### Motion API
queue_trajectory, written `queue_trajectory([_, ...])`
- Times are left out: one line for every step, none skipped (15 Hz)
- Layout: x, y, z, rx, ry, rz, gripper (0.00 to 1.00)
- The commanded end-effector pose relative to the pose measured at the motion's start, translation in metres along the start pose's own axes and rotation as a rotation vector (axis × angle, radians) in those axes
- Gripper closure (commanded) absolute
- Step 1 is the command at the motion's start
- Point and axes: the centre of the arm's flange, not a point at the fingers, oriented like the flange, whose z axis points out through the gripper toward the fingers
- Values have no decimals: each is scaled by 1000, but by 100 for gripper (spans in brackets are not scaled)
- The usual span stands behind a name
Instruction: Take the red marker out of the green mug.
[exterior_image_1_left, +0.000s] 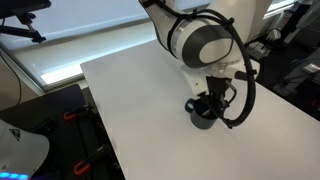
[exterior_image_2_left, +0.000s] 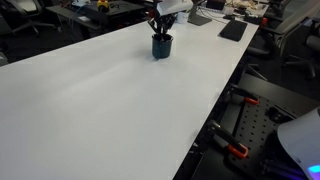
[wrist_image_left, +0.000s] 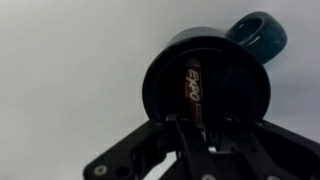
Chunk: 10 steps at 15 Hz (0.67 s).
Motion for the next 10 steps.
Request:
queue_trajectory([-13,2,-4,-1,4,-37,95])
queue_trajectory([-12,1,-9,-3,-7,-31,95])
queue_trajectory([-11,0,-14,-7,-7,-24,95])
queue_trajectory([-9,-2,-20,-10,-5,-21,95])
queue_trajectory([-8,-4,-25,-10,-4,-20,95])
queue_trajectory([-6,-8,-31,-17,-10,-17,95])
queue_trajectory([-3,-13,-33,-29,-18,-15,95])
queue_trajectory([-1,-19,-34,-45,-27,-15,95])
queue_trajectory([1,-24,-37,-57,-29,-15,95])
queue_trajectory([2,-29,-42,-65,-32,-16,95])
